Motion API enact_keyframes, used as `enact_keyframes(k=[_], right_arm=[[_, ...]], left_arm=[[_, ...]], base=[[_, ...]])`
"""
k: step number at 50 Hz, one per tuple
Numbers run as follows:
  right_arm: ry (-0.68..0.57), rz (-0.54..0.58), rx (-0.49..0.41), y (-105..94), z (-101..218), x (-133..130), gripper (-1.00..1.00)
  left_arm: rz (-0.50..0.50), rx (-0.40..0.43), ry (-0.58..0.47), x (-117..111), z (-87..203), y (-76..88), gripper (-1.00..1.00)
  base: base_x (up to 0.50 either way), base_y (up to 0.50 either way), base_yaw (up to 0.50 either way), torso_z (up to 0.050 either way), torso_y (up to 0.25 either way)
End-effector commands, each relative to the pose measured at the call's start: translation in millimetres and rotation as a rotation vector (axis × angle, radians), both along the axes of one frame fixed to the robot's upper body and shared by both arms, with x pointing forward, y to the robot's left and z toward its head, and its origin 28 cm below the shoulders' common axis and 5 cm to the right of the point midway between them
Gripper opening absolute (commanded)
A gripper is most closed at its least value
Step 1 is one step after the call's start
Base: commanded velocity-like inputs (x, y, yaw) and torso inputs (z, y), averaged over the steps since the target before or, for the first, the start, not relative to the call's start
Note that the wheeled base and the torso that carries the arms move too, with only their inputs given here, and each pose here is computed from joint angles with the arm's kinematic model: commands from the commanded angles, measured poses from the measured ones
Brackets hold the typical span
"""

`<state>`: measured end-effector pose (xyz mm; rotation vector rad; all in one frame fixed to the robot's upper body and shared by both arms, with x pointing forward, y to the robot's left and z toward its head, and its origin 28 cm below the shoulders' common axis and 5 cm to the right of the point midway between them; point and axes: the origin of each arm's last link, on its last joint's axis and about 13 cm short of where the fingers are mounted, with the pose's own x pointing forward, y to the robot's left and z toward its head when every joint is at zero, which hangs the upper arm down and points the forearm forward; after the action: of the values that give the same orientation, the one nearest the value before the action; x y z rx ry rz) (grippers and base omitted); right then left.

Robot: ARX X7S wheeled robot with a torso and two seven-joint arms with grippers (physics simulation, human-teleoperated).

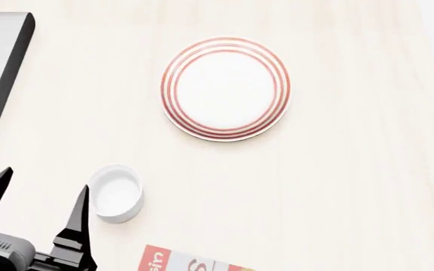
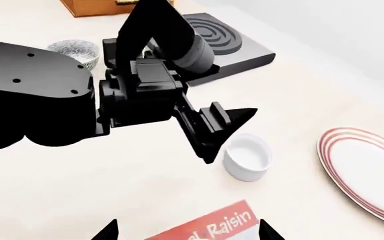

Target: Pick the akita bowl on the cookies box and place it on the plate.

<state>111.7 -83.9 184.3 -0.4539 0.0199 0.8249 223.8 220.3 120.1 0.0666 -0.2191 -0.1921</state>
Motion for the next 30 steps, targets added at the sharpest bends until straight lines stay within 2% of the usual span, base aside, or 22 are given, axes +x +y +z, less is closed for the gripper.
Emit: enact_keyframes(k=[1,13,24,30], right_arm=[[-0.007,0.009,-0.219,-10.8,12,-10,1.00],[0.073,0.050,-0.352,-7.0,9,-15,1.00],[0.110,0.099,-0.441,-3.2,8,-21,1.00],[0.122,0.096,-0.455,-1.9,10,-17,1.00]], left_arm=[[-0.010,0.004,-0.019,0,2,-0.3,1.00],[-0.009,0.005,-0.018,-1,2,0.6,1.00],[-0.013,0.006,-0.020,-2,2,0.4,1.00],[-0.014,0.005,-0.019,-2,2,0.6,1.00]], base=[[0.00,0.00,0.00,0.000,0.000],[0.00,0.00,0.00,0.000,0.000],[0.00,0.00,0.00,0.000,0.000],[0.00,0.00,0.00,0.000,0.000]])
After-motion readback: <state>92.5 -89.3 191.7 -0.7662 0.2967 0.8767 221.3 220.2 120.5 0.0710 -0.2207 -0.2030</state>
